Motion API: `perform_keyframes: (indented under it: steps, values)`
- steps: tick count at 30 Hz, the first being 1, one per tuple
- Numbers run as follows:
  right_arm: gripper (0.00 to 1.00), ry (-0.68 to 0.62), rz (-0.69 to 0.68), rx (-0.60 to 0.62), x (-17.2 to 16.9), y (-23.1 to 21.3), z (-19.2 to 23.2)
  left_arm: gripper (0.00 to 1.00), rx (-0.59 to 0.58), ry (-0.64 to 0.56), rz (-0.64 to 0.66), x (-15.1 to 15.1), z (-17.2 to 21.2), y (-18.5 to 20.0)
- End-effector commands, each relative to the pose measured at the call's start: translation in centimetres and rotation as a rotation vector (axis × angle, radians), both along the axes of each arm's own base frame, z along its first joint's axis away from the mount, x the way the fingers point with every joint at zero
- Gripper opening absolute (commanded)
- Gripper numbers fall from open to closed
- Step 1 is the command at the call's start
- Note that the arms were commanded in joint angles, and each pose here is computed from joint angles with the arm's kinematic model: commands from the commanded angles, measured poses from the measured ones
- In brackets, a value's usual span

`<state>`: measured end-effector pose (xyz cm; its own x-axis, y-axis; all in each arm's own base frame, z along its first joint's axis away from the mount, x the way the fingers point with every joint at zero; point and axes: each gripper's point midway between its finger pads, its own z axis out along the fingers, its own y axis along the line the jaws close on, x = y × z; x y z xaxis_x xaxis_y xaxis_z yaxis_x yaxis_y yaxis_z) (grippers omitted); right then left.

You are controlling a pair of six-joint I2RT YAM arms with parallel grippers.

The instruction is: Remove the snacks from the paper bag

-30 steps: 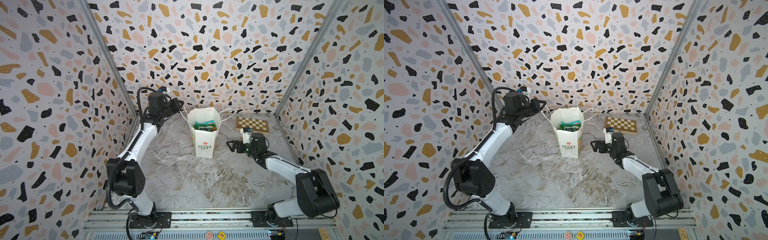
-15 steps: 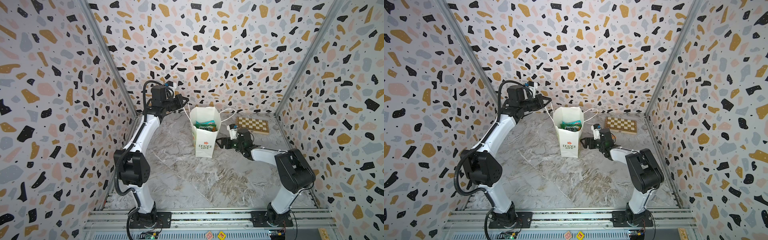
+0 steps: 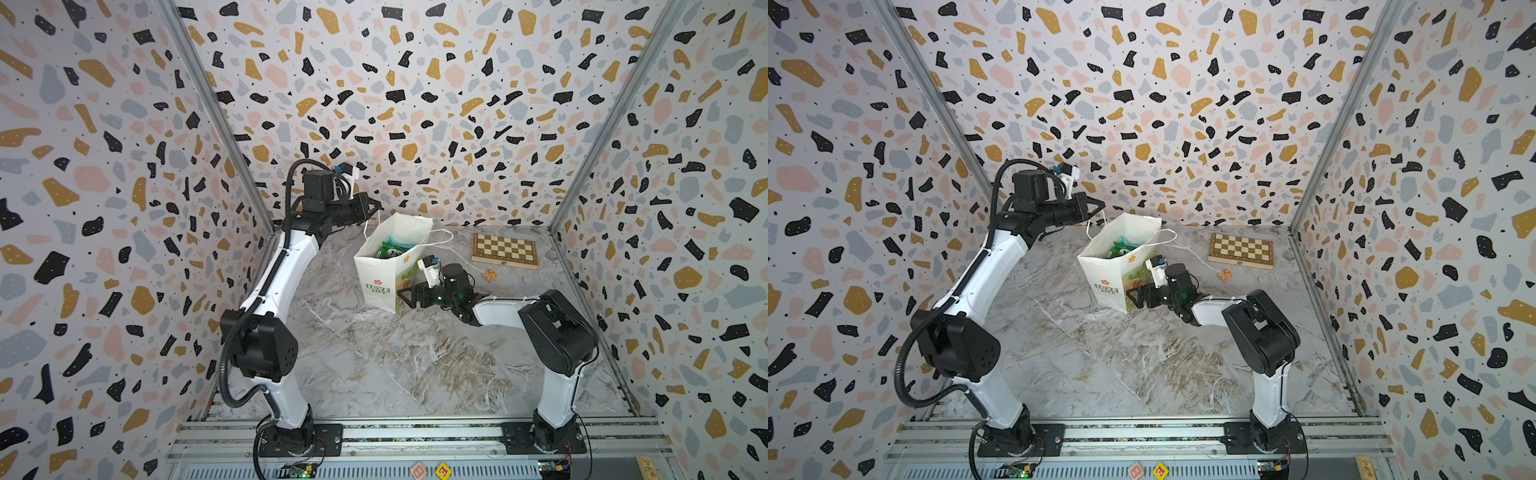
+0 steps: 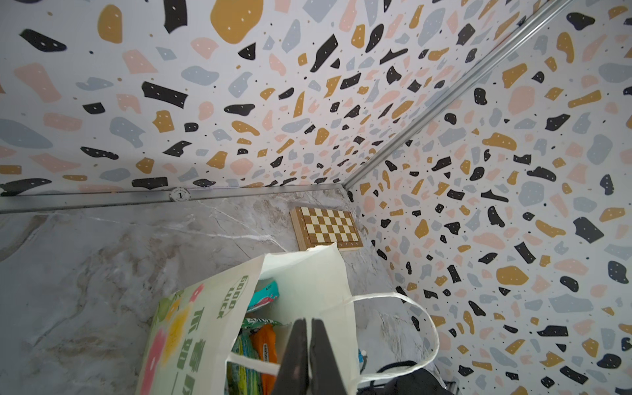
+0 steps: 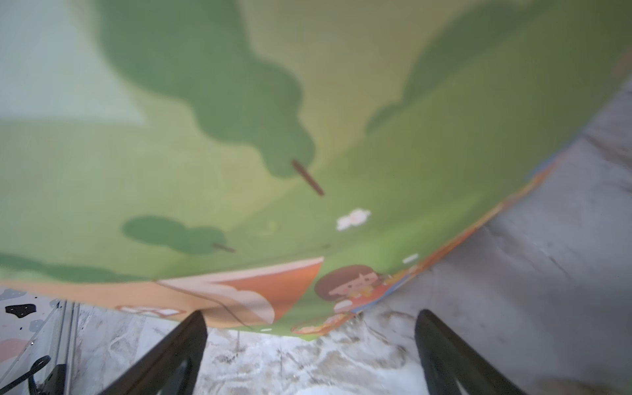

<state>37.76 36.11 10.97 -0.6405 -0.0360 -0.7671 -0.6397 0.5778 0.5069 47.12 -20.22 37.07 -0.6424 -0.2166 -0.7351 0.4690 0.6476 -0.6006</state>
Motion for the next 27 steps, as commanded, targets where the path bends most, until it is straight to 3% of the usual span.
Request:
perform_keyframes:
  steps: [1,8,15,22,27]
  values:
    - [0.97,-0.065,0.044,0.069,-0.1,3.1,2.8,0.00,-0.015,-0.190,-0.067,-3.6,5.9,-0.7]
    - [0.97,-0.082,0.115,0.097,-1.2,7.5,3.2,0.00,0.049,-0.199,-0.067,-5.7,6.4,-0.2]
    - [0.97,-0.095,0.156,0.108,-2.6,9.2,3.3,0.00,0.165,-0.185,-0.067,-8.0,4.4,-0.2]
    - [1.00,-0.095,0.093,0.010,-5.0,4.6,1.7,0.00,0.312,-0.174,-0.055,-9.6,0.9,-1.6]
    - [0.99,-0.093,0.000,-0.059,-6.4,-0.8,1.1,0.00,0.284,-0.203,-0.029,-10.5,0.3,-2.6]
